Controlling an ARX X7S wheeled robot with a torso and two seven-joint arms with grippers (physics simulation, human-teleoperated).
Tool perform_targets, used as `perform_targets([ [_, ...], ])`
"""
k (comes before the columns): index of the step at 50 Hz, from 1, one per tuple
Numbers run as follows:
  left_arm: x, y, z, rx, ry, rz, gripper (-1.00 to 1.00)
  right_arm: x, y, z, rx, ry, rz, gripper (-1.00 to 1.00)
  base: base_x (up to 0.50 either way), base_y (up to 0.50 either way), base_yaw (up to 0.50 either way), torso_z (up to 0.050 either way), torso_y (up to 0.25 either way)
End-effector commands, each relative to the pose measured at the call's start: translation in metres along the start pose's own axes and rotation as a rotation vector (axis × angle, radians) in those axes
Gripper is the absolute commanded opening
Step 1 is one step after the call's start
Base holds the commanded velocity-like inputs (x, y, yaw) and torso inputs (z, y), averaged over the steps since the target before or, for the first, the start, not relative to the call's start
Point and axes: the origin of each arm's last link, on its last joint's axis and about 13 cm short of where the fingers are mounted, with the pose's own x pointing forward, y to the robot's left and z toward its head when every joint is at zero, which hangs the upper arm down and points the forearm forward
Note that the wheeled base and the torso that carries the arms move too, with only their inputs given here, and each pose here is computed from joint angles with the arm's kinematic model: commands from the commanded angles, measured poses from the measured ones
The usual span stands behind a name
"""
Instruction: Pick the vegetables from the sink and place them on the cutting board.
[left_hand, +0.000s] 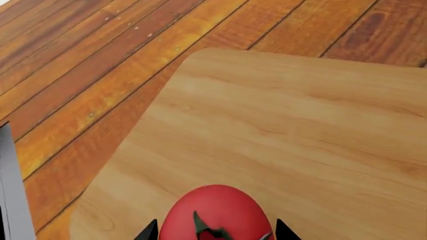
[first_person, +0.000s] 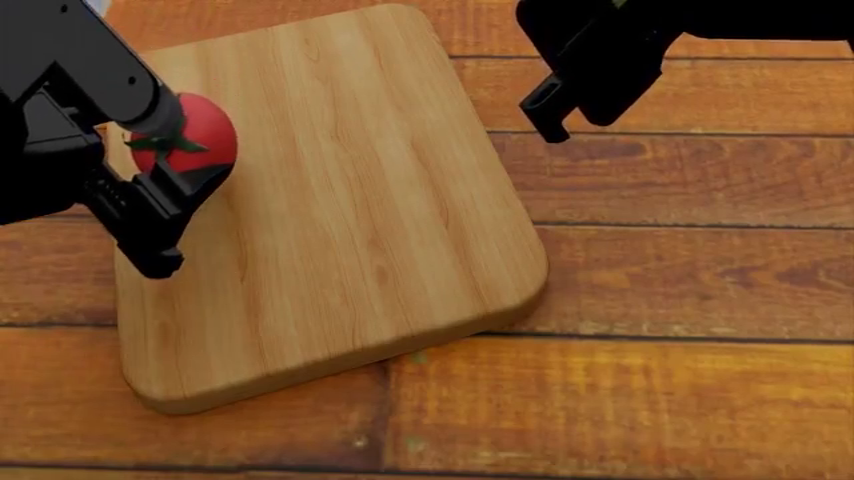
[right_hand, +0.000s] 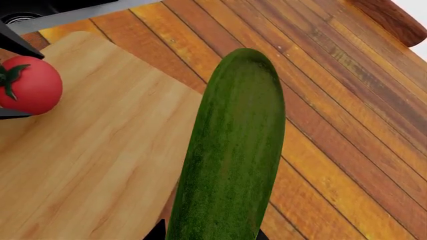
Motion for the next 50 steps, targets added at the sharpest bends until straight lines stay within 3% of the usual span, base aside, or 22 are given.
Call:
perform_targets([
  [1, 0.000, -0.003, 0.003, -0.016, -0.025, -0.021, -1.00, -0.003, 0.001, 0.009, -0.035, -0.031, 0.003, -1.00, 0.00, 0.00, 0.00, 0.000, 0.000],
  [10, 0.000, -0.005, 0.001, -0.009, -0.021, -0.023, -1.00, -0.004, 0.002, 0.008, -0.034, -0.030, 0.002, -1.00, 0.00, 0.00, 0.00, 0.000, 0.000],
  [11, 0.000, -0.004, 0.001, -0.006, -0.022, -0.024, 1.00, -0.004, 0.002, 0.008, -0.034, -0.029, 0.004, -1.00, 0.00, 0.00, 0.00, 0.000, 0.000],
  [25, -0.002, 0.002, 0.007, 0.006, -0.054, 0.013, 1.00, -0.004, 0.003, 0.007, -0.031, -0.027, 0.012, -1.00, 0.00, 0.00, 0.00, 0.000, 0.000],
  [45, -0.022, 0.021, 0.035, 0.014, -0.158, 0.112, 1.00, -0.010, 0.016, 0.011, -0.047, 0.040, 0.185, -1.00, 0.00, 0.00, 0.00, 0.000, 0.000],
  [50, -0.028, 0.027, 0.043, 0.007, -0.198, 0.176, 1.00, -0.009, 0.022, 0.009, -0.049, 0.077, 0.245, -1.00, 0.00, 0.00, 0.00, 0.002, 0.000],
])
